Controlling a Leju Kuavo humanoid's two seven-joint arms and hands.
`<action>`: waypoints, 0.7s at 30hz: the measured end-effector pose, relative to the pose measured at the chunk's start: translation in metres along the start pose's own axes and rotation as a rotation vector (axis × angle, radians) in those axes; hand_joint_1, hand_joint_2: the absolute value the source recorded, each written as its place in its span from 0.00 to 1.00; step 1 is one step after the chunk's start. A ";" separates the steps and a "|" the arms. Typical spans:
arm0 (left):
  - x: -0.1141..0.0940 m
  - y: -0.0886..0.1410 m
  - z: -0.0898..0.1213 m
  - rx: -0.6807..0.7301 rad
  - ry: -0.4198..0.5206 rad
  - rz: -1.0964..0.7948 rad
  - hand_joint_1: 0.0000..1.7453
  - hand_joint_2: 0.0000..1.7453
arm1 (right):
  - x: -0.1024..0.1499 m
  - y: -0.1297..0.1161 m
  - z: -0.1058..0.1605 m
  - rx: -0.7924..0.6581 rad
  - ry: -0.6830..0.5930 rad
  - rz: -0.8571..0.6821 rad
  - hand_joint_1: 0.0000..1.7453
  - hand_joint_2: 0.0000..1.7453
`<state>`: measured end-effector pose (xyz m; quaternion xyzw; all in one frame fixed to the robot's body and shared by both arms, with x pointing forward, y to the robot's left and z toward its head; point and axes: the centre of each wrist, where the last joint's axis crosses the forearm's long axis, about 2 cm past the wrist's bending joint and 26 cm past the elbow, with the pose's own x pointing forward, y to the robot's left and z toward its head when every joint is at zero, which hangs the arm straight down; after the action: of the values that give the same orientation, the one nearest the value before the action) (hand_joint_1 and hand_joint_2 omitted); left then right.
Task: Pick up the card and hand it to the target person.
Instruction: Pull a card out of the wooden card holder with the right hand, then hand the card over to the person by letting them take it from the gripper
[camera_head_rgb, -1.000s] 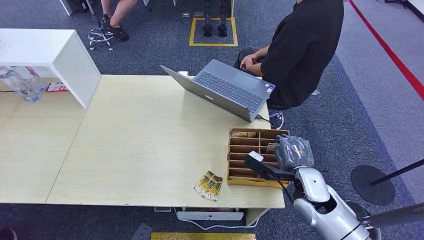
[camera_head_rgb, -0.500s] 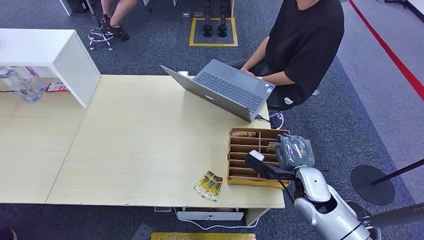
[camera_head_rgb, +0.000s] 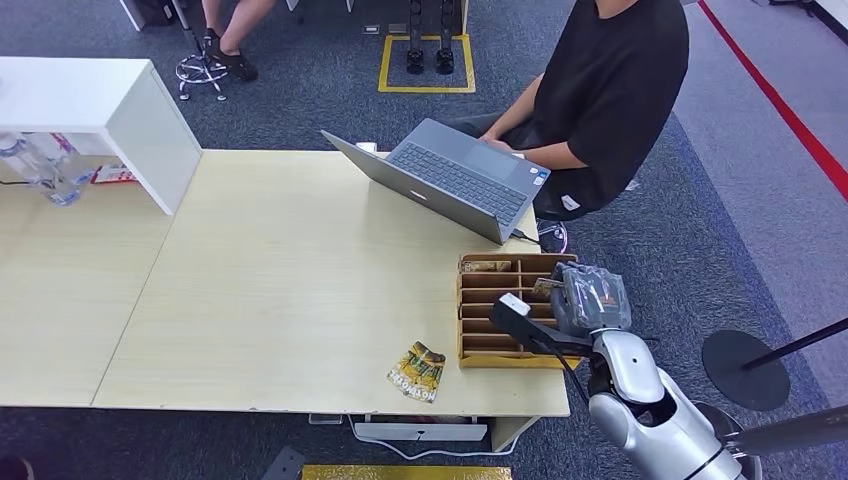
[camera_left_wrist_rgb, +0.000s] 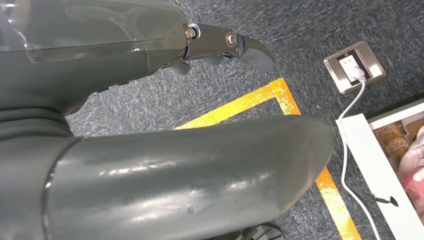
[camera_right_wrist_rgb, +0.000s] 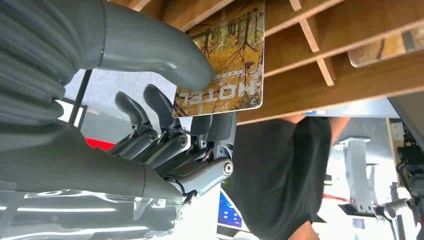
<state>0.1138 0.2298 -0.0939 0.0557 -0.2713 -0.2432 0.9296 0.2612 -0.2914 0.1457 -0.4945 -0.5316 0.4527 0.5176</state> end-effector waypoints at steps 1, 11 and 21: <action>0.000 0.000 0.000 0.000 0.000 0.000 0.00 0.00 | 0.000 -0.001 0.000 -0.004 -0.001 -0.005 0.88 1.00; -0.002 0.001 0.000 0.008 0.004 -0.002 0.00 0.00 | 0.004 -0.020 0.000 -0.065 -0.007 -0.076 0.88 1.00; -0.006 0.000 0.001 0.017 0.009 0.001 0.00 0.00 | 0.006 -0.052 0.001 -0.160 -0.020 -0.106 0.85 1.00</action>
<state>0.1088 0.2328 -0.0954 0.0644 -0.2692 -0.2404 0.9304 0.2569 -0.2907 0.1979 -0.5009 -0.5967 0.3855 0.4945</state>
